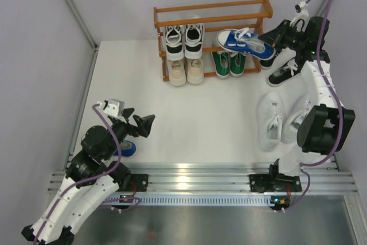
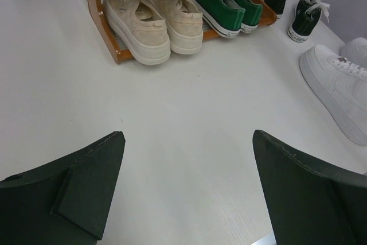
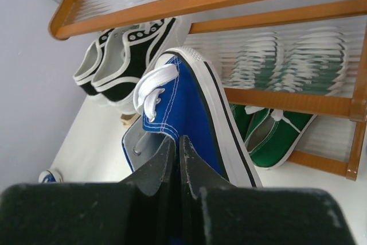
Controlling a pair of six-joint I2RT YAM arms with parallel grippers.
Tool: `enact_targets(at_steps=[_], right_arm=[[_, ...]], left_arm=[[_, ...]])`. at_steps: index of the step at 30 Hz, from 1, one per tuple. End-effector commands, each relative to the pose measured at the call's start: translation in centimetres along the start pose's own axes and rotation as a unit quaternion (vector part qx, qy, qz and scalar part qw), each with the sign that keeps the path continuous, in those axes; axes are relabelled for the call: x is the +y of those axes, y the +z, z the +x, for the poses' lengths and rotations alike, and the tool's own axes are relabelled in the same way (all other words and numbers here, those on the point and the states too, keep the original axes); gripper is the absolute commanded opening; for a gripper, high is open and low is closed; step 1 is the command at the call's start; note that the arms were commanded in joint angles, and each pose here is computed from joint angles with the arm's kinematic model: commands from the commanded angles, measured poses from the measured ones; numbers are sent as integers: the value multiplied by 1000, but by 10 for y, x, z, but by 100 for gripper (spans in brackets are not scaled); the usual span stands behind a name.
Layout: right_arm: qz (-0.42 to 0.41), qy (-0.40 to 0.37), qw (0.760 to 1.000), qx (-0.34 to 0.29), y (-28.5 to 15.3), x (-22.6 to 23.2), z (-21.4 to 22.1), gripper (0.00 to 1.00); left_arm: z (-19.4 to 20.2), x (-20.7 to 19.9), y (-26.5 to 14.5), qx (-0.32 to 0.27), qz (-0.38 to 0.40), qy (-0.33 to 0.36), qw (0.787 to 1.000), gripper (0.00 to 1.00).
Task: Place and organize the shoes onto the shoe shelf
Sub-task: Place the shoe at the shoe shelf.
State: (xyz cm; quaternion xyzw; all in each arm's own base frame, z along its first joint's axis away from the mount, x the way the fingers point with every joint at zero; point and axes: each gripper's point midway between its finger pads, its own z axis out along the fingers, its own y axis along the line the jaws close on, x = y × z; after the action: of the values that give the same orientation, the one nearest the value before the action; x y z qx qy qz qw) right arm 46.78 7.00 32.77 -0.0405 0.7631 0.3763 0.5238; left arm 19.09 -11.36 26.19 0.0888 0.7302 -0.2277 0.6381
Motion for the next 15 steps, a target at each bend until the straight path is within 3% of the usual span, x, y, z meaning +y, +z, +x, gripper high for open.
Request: enact_targets(at_steps=[1,5,15], right_arm=[[-24,-36,993,-109,1,17,-66,0],[-32,-22,985,-167,7,14,-82,0],[-31,44,975,-217,26,-7,-68,0]], left_arm=[[-2,4,0,-8,-9,6,1000,98],[0,7,0,-6,-16,6,1000,99],[1,11,1,-5,-29,4,1000,98]])
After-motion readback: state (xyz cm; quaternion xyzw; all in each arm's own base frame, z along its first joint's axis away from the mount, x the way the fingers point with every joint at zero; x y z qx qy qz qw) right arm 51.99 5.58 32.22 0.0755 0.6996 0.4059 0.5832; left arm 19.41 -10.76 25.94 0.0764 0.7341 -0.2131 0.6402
